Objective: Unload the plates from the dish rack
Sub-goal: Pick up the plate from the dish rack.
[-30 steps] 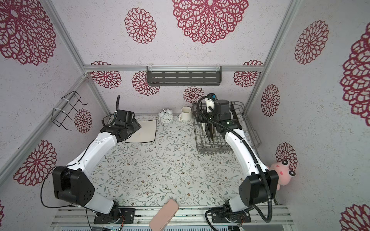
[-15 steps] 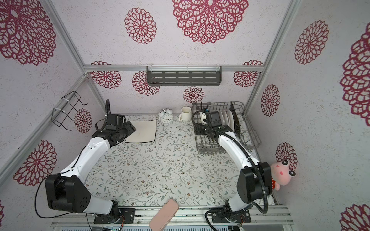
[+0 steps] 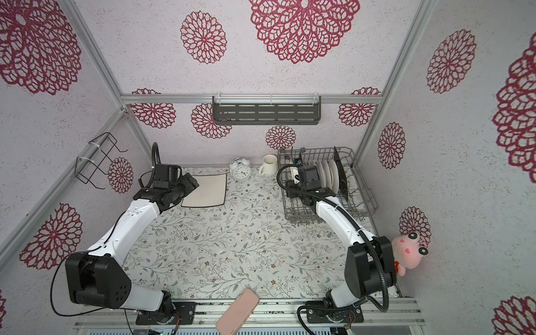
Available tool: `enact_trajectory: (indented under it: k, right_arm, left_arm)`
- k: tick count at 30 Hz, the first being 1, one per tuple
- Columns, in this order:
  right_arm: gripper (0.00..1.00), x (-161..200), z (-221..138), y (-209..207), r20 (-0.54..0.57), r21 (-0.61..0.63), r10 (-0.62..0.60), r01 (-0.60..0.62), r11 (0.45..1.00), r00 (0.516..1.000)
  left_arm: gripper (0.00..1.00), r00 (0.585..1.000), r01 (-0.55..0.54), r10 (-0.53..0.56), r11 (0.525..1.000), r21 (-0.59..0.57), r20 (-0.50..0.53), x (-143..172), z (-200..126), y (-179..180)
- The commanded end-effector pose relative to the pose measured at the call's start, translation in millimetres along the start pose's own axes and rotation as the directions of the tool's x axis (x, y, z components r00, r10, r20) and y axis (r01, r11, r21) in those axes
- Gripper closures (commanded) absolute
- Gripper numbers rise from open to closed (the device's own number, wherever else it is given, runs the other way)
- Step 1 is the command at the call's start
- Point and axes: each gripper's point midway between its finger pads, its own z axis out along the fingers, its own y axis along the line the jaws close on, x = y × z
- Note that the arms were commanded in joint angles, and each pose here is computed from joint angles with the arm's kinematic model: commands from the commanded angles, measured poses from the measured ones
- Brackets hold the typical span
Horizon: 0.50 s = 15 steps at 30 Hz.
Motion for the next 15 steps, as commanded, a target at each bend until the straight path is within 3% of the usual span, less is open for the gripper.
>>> enact_trajectory:
  k: [1,15]
  right_arm:
    - [0.37,-6,16,-4,0.035,0.034,-0.048,0.047,0.998,0.998]
    - [0.37,-2,55,-27,0.038,0.182,-0.112,0.103,0.978,0.993]
  left_arm:
    - [0.15,1.000,0.004,-0.004,1.000,0.005,0.009,-3,3,0]
    - [0.12,1.000,0.008,-0.008,1.000,-0.006,0.021,-8,7,6]
